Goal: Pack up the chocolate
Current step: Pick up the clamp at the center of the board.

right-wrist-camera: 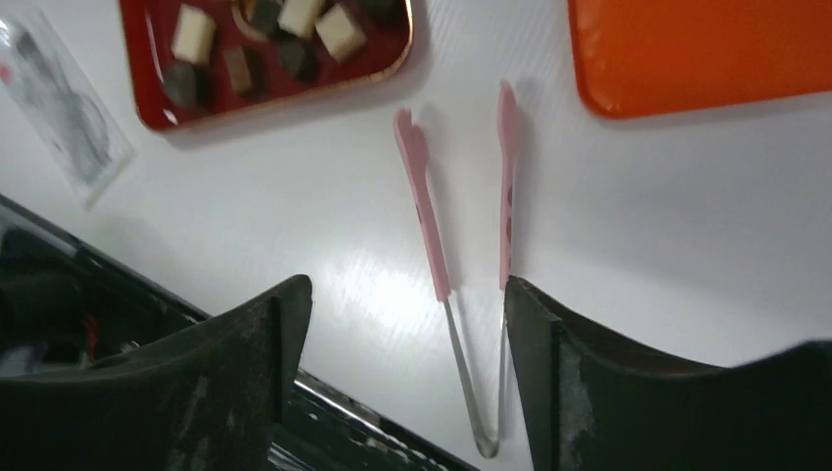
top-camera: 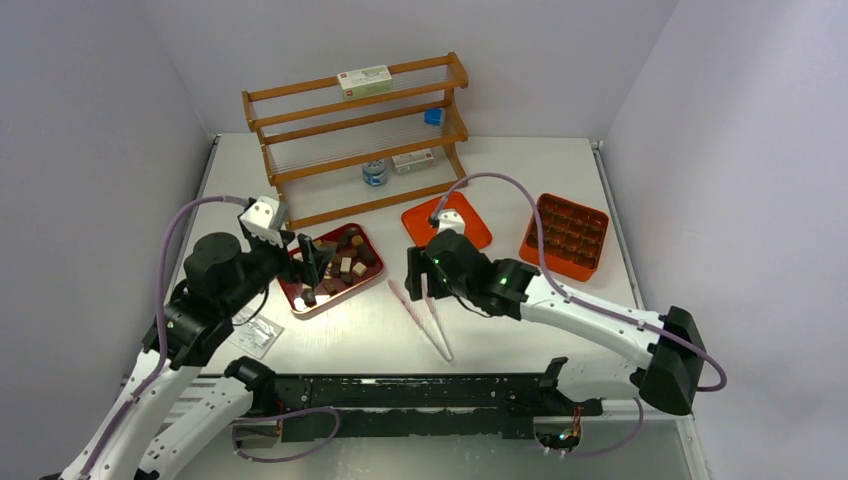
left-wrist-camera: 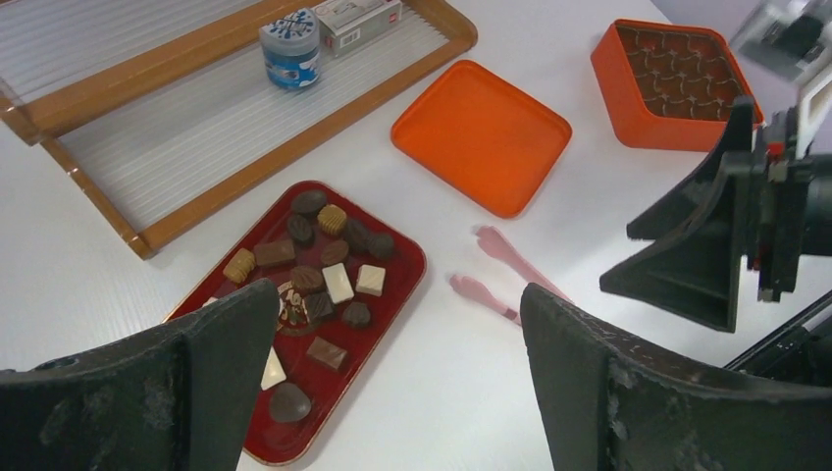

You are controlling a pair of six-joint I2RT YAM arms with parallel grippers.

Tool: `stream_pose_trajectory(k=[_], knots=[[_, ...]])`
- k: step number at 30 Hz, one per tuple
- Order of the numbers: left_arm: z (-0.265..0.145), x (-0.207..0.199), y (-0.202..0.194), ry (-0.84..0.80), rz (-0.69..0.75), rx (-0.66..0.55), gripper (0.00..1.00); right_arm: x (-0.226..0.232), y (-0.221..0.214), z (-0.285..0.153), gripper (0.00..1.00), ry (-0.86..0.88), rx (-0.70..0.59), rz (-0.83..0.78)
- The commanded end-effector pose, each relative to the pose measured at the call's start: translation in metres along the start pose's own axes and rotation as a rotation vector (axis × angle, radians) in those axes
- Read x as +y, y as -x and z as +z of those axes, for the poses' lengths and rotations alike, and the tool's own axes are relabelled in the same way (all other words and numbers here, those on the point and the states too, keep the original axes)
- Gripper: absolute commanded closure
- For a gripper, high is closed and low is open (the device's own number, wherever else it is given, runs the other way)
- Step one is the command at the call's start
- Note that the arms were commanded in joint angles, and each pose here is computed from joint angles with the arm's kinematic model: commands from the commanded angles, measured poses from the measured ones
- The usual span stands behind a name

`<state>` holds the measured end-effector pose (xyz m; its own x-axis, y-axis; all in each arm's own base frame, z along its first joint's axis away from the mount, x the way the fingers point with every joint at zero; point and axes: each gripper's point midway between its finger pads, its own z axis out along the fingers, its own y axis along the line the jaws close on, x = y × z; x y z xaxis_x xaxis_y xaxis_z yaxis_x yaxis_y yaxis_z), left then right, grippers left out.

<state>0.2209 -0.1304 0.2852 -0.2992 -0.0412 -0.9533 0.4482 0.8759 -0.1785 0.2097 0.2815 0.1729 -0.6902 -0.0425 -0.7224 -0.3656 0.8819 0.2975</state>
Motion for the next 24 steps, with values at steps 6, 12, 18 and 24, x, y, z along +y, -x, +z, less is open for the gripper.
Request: stream_pose_trajectory(k=[6, 12, 18, 24], knots=[[-0.002, 0.024, -0.013, 0.111, 0.002, -0.044, 0.02, -0.009, -0.049, 0.023, 0.46, -0.049, 0.121, -0.148], [0.000, 0.026, -0.015, 0.124, 0.008, -0.026, 0.02, -0.013, -0.081, 0.038, 0.41, -0.049, 0.163, -0.206], [0.003, 0.027, -0.017, 0.130, 0.009, -0.015, 0.02, -0.022, -0.097, 0.047, 0.34, -0.090, 0.167, -0.235], [0.003, 0.026, -0.018, 0.120, 0.010, -0.013, 0.02, -0.028, -0.113, 0.057, 0.36, -0.060, 0.166, -0.278]])
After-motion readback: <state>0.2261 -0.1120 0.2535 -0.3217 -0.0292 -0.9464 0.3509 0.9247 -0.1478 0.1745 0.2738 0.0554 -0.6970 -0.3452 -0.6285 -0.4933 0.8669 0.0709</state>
